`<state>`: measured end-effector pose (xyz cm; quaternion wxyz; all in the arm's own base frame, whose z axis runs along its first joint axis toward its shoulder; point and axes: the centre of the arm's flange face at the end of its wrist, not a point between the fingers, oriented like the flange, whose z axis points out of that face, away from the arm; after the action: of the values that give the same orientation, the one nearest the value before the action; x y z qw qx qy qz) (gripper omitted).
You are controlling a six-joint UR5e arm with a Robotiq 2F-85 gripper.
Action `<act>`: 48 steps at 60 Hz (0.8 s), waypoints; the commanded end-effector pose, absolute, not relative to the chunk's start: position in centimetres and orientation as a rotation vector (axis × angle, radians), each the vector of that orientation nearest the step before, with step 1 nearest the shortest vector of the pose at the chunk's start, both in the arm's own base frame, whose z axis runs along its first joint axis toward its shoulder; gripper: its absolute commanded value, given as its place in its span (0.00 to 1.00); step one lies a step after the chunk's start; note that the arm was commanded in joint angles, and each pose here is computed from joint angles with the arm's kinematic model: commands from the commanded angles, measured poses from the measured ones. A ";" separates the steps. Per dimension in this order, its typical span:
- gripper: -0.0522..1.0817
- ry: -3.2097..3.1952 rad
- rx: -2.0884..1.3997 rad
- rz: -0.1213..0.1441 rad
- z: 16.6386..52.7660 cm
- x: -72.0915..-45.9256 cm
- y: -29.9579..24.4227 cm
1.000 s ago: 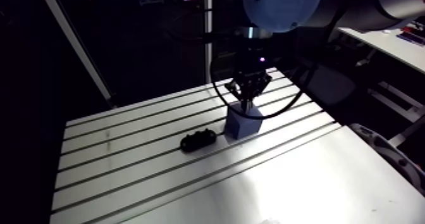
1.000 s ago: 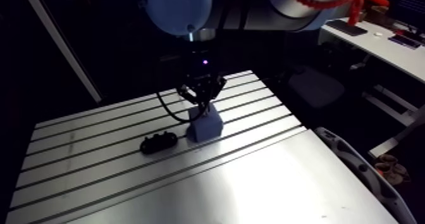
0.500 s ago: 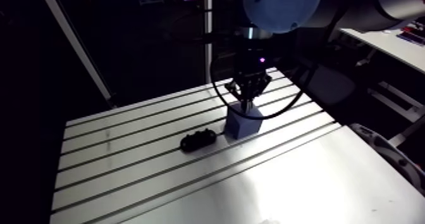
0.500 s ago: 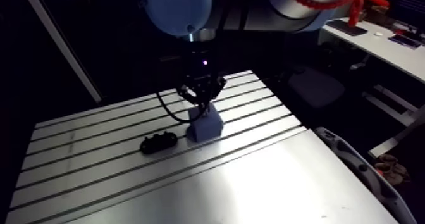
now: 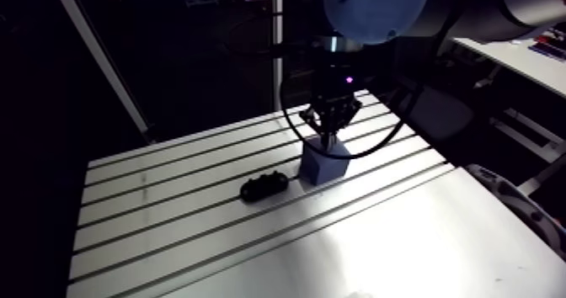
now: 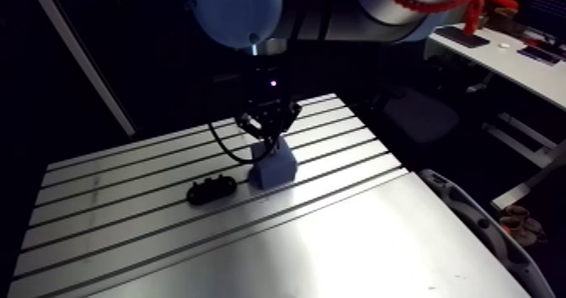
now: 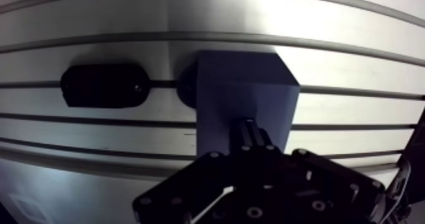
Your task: Pick up the M10 bolt and insert it into the hex recess until seated.
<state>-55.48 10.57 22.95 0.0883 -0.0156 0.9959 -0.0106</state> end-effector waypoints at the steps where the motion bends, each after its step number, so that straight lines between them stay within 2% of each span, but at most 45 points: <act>1: 1.00 2.964 -0.047 -0.032 22.9 -55.5 10.6; 48: 1.00 2.958 -0.045 -0.033 22.7 -55.3 10.6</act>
<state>-55.37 10.58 22.76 0.0905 -0.0153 0.9957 -0.0109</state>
